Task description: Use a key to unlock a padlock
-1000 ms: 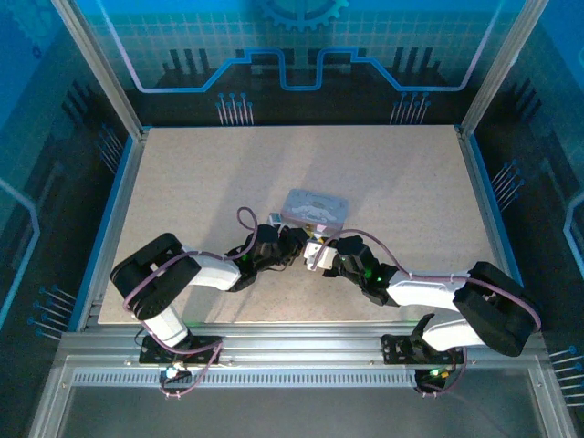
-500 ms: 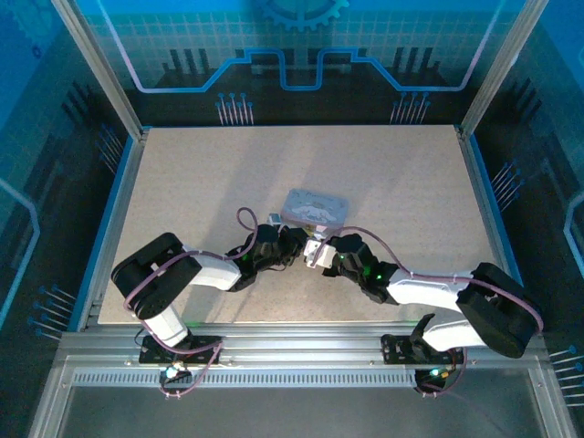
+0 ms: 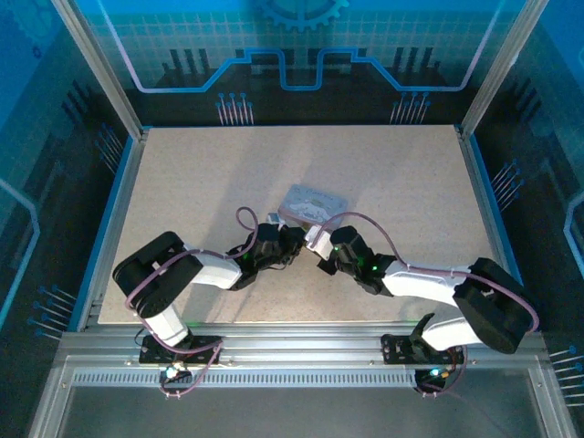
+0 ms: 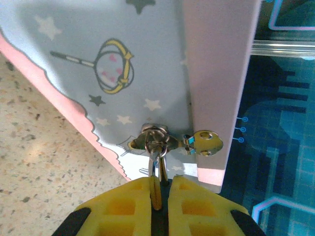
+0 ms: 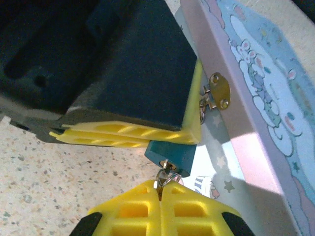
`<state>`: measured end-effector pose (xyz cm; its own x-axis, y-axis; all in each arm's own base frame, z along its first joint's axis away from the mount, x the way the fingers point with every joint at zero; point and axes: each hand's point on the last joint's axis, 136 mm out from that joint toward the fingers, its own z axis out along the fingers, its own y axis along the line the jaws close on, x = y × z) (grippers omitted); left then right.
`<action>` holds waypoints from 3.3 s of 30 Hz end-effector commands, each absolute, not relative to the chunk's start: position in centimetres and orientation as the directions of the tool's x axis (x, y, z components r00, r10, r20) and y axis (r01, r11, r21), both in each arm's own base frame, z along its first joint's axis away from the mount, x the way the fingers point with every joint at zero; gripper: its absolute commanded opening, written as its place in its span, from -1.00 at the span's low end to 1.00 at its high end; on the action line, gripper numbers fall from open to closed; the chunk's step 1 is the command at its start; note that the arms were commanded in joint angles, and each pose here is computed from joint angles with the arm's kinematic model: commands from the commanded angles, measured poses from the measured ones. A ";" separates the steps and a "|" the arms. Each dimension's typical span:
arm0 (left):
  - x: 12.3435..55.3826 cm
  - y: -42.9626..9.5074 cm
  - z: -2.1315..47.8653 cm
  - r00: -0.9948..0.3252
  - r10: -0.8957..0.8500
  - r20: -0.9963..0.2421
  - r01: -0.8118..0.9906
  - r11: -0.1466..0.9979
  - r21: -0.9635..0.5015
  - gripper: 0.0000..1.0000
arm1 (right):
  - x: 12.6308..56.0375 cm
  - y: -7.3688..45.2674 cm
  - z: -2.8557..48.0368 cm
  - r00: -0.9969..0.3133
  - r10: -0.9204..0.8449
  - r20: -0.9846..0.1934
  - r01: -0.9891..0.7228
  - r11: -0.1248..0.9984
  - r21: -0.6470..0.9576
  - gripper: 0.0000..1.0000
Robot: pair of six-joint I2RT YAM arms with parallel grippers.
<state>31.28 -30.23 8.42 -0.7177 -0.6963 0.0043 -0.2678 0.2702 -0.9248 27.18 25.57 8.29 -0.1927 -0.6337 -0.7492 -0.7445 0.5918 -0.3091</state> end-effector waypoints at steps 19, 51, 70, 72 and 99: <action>30.6 -31.9 7.7 -0.762 -0.647 0.002 -0.237 0.276 -0.931 -1.00 | 28.1 27.9 8.1 -0.335 -0.417 -0.845 -0.741 0.670 -0.037 -1.00; 30.2 -30.4 7.0 -0.742 -0.663 -0.100 -0.231 0.393 -0.890 0.10 | 27.6 24.6 4.6 -0.454 -0.430 -0.781 -0.742 0.667 0.065 -1.00; 30.8 -23.4 11.5 -0.667 -0.655 -0.354 -0.188 0.608 -0.771 0.37 | 28.2 21.5 4.9 -0.745 -0.189 -0.639 -0.572 0.674 0.467 -1.00; 31.2 -22.5 12.2 -0.658 -0.651 -0.377 -0.186 0.626 -0.757 0.42 | 27.9 20.9 4.2 -0.785 -0.170 -0.596 -0.528 0.687 0.499 -1.00; 37.4 -24.8 9.8 -0.826 -0.400 -0.396 -0.088 0.786 -0.611 0.59 | 28.5 19.4 3.5 -0.844 -0.091 -0.528 -0.435 0.691 0.577 -0.46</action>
<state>37.17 -24.08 9.93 -0.7958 -0.4476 -0.4079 -0.1213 0.7777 -0.6168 28.43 19.69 2.64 -0.8566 -0.1087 -0.5044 -0.4268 0.6985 0.5744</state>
